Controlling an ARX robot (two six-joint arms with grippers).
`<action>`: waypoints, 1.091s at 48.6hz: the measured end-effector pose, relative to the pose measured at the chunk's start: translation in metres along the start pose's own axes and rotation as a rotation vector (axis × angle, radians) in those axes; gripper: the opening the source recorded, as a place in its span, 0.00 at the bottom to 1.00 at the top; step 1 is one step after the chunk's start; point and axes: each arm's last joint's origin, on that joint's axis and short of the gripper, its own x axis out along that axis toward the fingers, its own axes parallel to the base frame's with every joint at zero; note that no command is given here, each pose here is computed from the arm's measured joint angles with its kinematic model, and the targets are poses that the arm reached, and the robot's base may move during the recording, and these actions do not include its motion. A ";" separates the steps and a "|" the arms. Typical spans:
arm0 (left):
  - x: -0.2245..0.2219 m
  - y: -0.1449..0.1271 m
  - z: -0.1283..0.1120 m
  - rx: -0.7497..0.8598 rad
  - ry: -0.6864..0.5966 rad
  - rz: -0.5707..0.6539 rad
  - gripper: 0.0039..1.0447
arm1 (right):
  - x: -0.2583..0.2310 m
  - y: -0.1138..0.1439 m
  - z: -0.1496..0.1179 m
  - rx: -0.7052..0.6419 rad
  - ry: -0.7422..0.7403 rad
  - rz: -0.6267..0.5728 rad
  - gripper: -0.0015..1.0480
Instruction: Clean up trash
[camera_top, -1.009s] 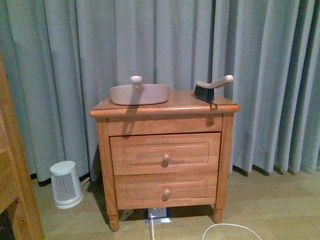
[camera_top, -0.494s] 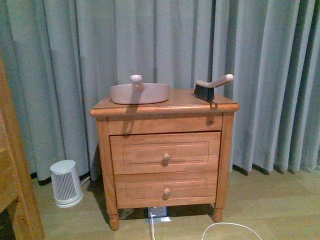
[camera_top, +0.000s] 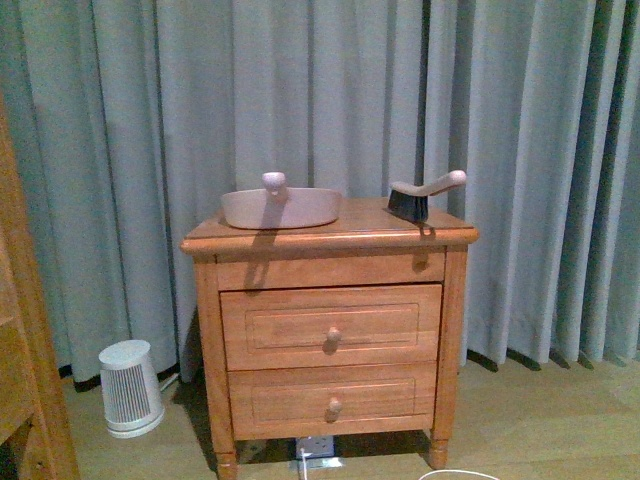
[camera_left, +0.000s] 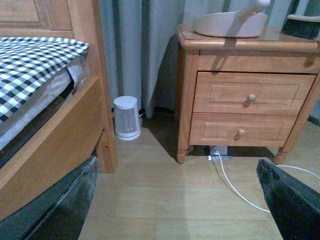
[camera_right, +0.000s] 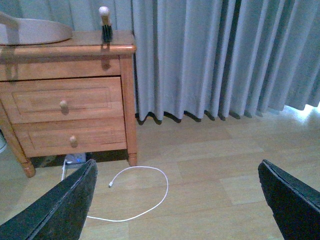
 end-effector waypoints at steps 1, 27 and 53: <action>0.000 0.000 0.000 0.000 0.000 0.000 0.93 | 0.000 0.000 0.000 0.000 0.000 0.000 0.93; 0.000 0.000 0.000 0.000 0.000 0.000 0.93 | 0.000 0.000 0.000 0.000 0.000 0.000 0.93; 0.000 0.000 0.000 0.000 0.000 0.000 0.93 | 0.000 0.000 0.000 0.000 0.000 0.000 0.93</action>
